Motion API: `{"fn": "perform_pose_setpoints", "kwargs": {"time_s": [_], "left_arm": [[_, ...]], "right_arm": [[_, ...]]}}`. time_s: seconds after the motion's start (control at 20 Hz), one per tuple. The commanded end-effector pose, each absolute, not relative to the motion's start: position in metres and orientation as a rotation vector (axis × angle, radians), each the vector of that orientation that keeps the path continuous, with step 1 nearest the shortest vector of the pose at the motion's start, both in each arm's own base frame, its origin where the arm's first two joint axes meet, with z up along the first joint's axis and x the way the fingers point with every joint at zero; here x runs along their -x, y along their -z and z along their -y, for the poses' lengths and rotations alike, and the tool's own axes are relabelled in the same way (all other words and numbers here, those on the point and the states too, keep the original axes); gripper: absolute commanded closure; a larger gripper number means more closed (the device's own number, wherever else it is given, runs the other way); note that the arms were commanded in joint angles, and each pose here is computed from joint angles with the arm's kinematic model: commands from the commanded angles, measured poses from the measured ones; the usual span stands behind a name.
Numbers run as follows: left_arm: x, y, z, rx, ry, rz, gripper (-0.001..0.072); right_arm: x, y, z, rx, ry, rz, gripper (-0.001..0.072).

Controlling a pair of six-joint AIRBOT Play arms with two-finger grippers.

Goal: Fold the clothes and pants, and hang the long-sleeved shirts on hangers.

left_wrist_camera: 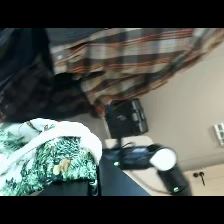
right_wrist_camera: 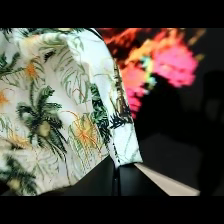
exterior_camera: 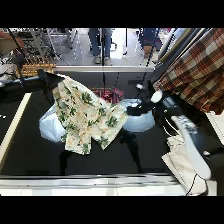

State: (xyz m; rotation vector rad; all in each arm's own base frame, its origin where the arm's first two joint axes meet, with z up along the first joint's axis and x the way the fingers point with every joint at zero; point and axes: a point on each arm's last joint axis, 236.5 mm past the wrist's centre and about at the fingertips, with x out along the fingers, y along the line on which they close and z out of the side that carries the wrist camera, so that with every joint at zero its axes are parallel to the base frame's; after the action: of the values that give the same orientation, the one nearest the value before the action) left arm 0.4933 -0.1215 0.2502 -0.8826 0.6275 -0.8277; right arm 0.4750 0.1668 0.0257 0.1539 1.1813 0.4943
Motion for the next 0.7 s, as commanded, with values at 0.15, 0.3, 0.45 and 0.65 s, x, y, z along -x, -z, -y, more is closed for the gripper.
{"fn": "perform_pose_setpoints", "kwargs": {"time_s": [0.15,0.3,0.45,0.65], "left_arm": [[-0.423,-0.367,0.104,0.849,0.946,-0.394,0.0695],[-0.393,-0.418,0.094,0.877,1.002,-0.26,0.0695],[-0.379,-0.409,0.099,0.845,1.018,-0.324,0.0695],[-0.366,-0.335,0.114,0.779,0.988,-0.627,0.0695]], "right_arm": [[-0.432,-0.261,-0.087,0.073,-0.362,-0.748,0.0706],[-0.388,-0.35,-0.064,0.094,-0.303,-0.537,0.0706],[-0.349,-0.368,-0.063,0.112,-0.307,-0.517,0.0706],[-0.322,-0.359,-0.07,0.146,-0.36,-0.582,0.0706]]}}
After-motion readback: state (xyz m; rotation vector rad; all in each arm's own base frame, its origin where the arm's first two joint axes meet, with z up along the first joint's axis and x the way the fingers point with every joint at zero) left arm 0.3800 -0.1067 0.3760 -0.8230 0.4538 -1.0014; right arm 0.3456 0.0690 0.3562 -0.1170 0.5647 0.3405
